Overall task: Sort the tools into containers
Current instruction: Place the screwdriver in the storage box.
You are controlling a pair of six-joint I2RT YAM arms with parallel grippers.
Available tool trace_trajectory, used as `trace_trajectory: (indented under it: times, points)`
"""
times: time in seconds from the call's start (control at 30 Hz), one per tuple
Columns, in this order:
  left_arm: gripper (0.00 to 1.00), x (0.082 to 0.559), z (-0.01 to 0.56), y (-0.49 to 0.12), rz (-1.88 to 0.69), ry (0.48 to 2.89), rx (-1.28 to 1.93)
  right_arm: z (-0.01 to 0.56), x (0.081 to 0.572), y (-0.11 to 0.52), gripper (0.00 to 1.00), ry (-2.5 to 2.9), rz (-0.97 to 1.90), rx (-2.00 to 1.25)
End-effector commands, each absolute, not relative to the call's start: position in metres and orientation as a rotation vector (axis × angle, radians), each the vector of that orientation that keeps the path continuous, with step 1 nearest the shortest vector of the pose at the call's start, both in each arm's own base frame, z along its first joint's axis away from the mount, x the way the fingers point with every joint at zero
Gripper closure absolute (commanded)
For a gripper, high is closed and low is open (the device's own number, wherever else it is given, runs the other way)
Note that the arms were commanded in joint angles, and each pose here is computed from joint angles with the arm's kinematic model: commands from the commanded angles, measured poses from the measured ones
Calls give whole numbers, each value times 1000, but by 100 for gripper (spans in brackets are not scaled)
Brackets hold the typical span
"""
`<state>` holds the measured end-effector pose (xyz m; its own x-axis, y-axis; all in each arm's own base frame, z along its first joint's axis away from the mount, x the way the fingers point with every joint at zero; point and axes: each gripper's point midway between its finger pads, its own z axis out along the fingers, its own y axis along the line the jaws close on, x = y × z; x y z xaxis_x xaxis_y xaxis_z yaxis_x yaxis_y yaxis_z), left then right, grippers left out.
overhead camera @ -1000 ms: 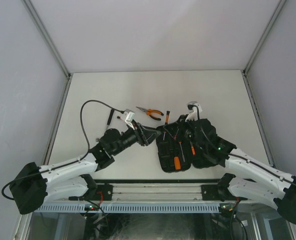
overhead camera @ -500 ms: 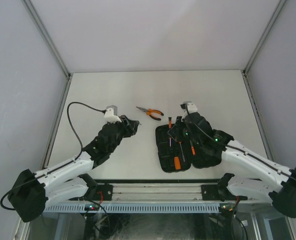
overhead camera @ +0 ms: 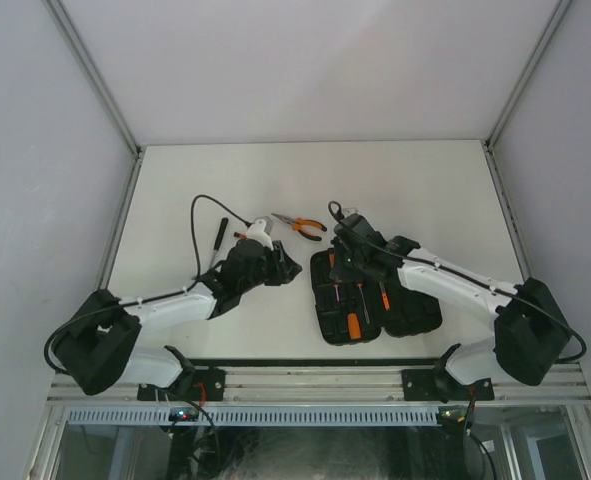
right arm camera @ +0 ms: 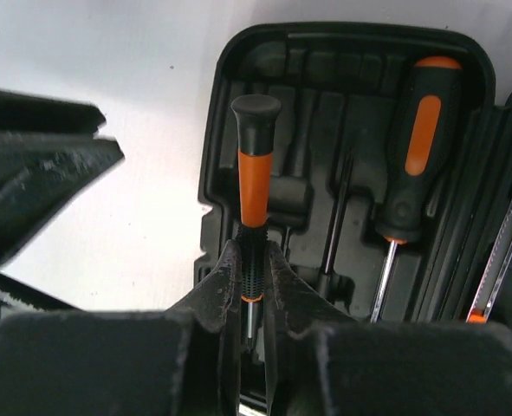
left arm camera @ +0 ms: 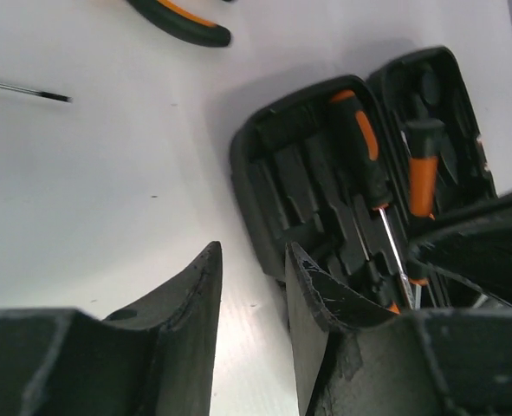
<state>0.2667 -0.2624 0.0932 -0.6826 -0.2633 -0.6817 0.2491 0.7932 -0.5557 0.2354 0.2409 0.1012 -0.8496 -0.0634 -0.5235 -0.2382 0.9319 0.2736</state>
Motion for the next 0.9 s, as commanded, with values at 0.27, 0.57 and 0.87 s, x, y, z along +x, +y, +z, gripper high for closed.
trace_trajectory:
  times: [0.27,0.57,0.87]
  points:
    - [61,280,110,-304,-961,2182,64,83,269,249,100,2627,413,-177]
    - [63,286,87,-303,-879,2289,34,71,277,247,98,2669,382,-175]
    - [63,287,77,-306,-855,2347,31,56,272,247,95,2734,389,-187]
